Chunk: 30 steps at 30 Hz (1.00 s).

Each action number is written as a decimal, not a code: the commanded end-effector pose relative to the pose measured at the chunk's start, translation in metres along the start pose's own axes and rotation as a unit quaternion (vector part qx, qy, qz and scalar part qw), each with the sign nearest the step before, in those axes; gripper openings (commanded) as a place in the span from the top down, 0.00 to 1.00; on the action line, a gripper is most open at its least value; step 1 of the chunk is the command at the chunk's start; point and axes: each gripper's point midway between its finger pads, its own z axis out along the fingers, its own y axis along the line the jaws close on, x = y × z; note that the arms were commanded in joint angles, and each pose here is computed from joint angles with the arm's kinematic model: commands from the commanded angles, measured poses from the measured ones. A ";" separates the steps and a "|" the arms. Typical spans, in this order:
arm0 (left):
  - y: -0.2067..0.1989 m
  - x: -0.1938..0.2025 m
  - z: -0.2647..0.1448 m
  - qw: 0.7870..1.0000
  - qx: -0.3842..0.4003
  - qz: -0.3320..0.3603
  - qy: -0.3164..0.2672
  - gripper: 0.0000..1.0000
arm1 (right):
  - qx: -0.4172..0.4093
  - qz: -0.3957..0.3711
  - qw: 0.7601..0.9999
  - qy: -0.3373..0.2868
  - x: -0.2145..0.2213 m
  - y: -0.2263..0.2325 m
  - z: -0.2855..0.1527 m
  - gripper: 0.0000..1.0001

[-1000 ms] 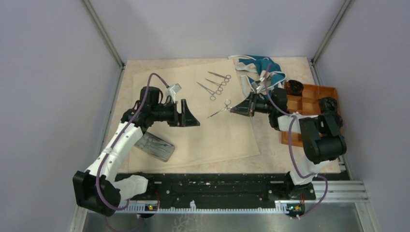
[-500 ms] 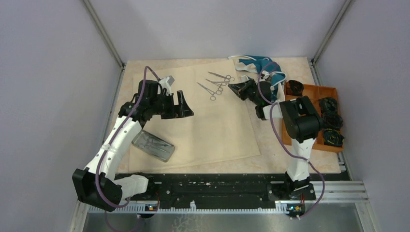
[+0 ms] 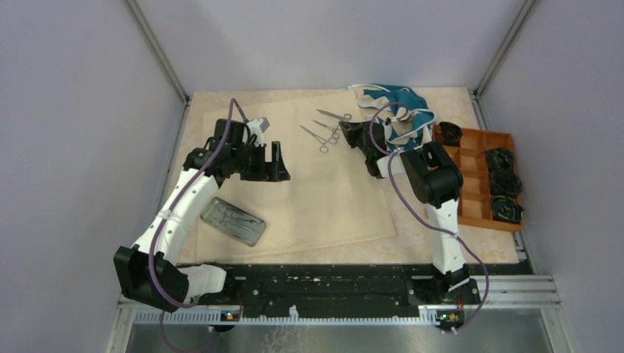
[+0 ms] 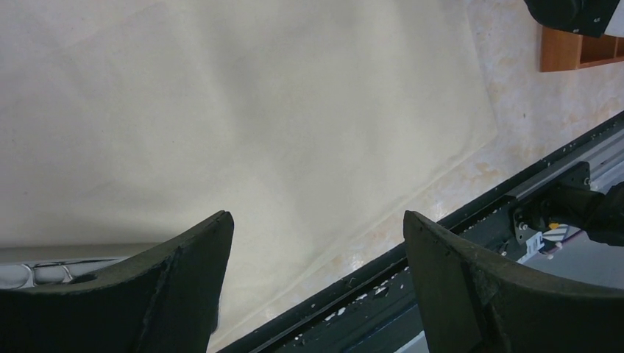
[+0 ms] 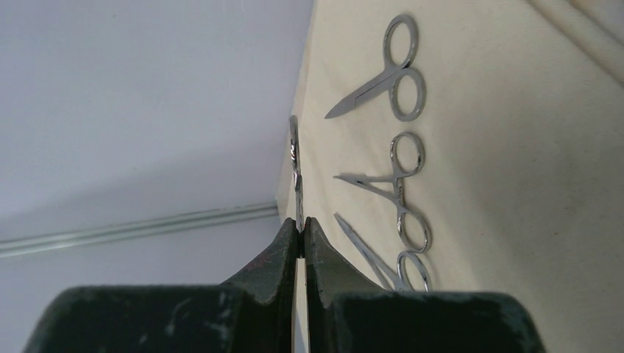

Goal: Open and lay out the surgical kit
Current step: Place the medical item in the surgical kit.

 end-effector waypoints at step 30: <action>-0.004 0.006 -0.010 0.997 -0.022 0.075 -0.013 0.08 | 0.039 0.090 0.992 -0.073 0.020 -0.033 0.016 1.00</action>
